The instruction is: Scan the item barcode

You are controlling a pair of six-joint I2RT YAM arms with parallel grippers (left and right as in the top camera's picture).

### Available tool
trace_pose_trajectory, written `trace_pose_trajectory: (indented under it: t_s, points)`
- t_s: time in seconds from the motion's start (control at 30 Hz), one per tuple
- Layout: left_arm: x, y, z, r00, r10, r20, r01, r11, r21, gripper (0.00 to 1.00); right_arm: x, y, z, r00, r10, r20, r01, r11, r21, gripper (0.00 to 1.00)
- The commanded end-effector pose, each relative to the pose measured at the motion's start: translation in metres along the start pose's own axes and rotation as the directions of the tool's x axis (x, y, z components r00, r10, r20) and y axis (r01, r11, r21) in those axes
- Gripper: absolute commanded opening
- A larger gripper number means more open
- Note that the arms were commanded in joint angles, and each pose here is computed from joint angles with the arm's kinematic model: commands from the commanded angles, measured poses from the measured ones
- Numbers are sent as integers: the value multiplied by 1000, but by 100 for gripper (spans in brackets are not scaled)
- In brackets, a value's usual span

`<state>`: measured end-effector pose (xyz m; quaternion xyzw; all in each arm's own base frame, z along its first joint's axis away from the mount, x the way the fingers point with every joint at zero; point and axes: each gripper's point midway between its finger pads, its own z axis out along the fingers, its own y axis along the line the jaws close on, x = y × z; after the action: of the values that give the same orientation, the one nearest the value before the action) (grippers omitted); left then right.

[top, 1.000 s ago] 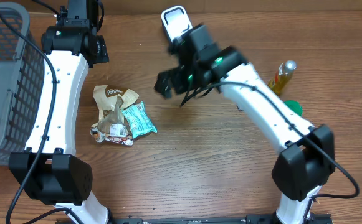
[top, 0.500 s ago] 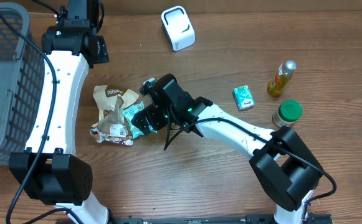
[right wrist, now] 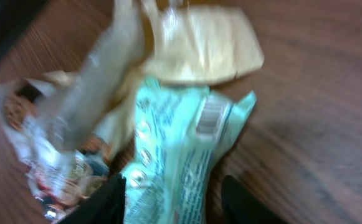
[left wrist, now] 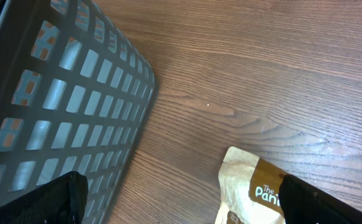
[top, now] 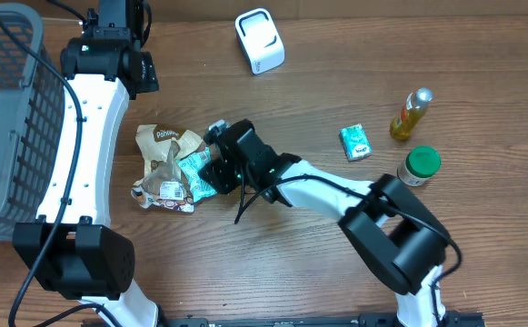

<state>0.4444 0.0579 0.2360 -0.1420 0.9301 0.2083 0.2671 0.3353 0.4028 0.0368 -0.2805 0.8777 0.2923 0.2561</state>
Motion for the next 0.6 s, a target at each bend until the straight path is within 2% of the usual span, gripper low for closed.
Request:
trace_pose_trajectory:
  t_s: [0.0, 0.1, 0.17, 0.37, 0.47, 0.57]
  points:
    - [-8, 4, -12, 999, -4, 35, 4, 1000, -2, 100, 14, 1, 10, 1000, 1, -29, -1, 1000, 2, 31]
    - [-8, 4, -12, 999, -4, 35, 4, 1000, -2, 99, 14, 0, 10, 1000, 2, -27, -2, 1000, 4, 9]
    - [-8, 4, -12, 999, -4, 35, 4, 1000, -2, 99, 10, -5, 7, 1000, 11, -21, -10, 1000, 10, 4]
    - [-8, 4, -12, 999, -4, 35, 4, 1000, -2, 100, -13, -42, -40, 996, 92, -1, -92, 991, 102, 4]
    - [-8, 4, -12, 999, -4, 35, 4, 1000, -2, 100, -16, -64, -60, 991, 132, 13, -132, 968, 215, 4]
    - [-8, 4, -12, 999, -4, 35, 4, 1000, -2, 100, -11, -73, -68, 989, 146, -2, -141, 956, 256, 4]
